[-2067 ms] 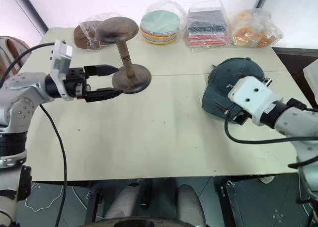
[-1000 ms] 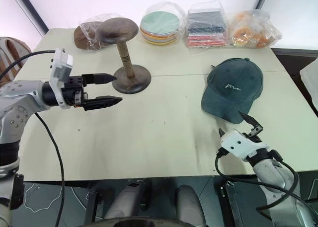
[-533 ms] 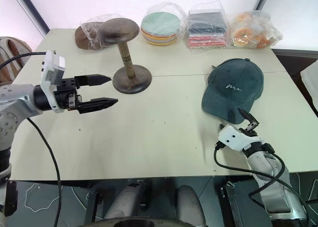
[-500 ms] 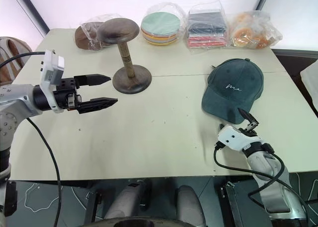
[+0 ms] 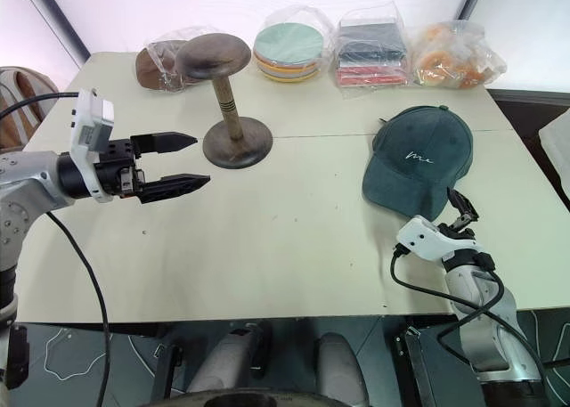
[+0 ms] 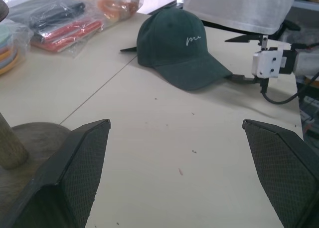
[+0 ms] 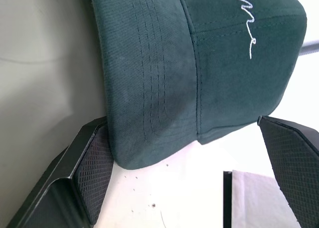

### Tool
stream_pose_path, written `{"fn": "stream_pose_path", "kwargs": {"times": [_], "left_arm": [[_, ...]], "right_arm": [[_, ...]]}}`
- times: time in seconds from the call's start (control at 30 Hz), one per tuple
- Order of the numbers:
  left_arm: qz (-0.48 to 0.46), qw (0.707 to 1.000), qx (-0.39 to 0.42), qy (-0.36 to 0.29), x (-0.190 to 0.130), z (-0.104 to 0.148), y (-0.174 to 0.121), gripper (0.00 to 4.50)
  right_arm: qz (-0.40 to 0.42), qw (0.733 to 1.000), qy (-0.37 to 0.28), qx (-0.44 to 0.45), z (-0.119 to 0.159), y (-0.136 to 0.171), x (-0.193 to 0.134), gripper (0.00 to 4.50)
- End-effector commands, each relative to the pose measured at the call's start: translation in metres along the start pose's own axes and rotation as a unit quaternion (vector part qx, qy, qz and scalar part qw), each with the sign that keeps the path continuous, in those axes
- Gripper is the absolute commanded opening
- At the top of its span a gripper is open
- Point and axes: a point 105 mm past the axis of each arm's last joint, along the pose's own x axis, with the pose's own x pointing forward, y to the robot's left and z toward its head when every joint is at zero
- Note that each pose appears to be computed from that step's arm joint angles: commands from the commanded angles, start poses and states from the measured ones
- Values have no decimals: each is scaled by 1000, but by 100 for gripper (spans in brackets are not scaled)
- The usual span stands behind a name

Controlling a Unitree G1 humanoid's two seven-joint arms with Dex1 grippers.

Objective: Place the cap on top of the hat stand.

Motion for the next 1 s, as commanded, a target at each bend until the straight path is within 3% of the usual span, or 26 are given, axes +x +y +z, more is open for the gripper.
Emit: {"fn": "stream_pose_path", "kwargs": {"times": [0.03,0.33,0.43,0.6,0.9,1.0], "left_arm": [[2,1000,25,-7,-2,10,-1,450],[5,1000,27,-7,-2,11,0,450],[6,1000,28,-6,-3,11,0,450],[9,1000,29,-6,-3,11,0,450],[12,999,32,-7,-4,13,1,450],[12,999,33,-8,-3,13,1,450]], "right_arm": [[-5,1000,23,-4,-9,1,1,448],[-11,1000,5,18,2,6,6,448],[-14,1000,-2,18,5,6,8,358],[-18,1000,-6,18,7,6,11,109],[-39,999,-20,17,13,1,15,109],[-50,998,-27,16,16,-2,15,27]]}}
